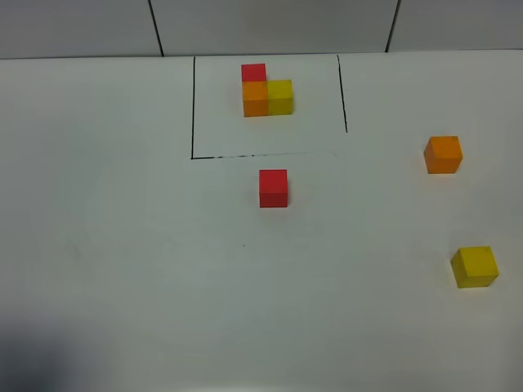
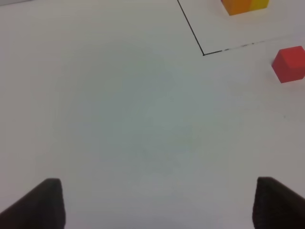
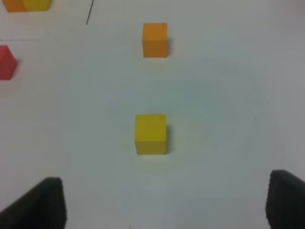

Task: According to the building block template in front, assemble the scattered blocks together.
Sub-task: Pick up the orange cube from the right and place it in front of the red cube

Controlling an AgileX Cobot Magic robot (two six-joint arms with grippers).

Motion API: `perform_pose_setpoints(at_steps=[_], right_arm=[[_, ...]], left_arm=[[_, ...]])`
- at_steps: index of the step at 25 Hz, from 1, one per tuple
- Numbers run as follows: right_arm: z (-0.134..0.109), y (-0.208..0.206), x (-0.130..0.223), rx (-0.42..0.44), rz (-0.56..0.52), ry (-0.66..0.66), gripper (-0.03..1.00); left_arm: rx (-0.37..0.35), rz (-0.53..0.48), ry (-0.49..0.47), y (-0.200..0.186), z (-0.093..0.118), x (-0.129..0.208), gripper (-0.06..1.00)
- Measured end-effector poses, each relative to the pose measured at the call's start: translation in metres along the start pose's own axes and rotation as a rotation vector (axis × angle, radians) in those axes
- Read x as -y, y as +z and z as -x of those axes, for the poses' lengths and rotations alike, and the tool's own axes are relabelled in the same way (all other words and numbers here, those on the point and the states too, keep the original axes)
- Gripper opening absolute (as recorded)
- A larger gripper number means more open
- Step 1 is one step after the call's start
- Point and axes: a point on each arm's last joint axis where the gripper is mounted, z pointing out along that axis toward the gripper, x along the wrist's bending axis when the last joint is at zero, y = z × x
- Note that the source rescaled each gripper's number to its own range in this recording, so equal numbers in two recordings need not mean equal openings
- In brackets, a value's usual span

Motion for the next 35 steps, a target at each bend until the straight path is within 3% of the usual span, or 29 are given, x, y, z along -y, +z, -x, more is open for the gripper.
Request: perform_pose_setpoints(at_steps=[12, 22, 35], right_arm=[[0.000, 0.000, 0.000, 0.000, 0.000, 0.000, 0.80], [0.000, 0.000, 0.000, 0.000, 0.001, 0.000, 0.80], [0.000, 0.000, 0.000, 0.000, 0.003, 0.000, 0.80]], left_arm=[[0.063, 0.076, -0.041, -0.010, 0.006, 0.050, 0.78], [0.065, 0.166, -0.045, -0.021, 0.006, 0.061, 0.73], [0.084, 0.072, -0.062, -0.017, 0.008, 0.071, 0.73]])
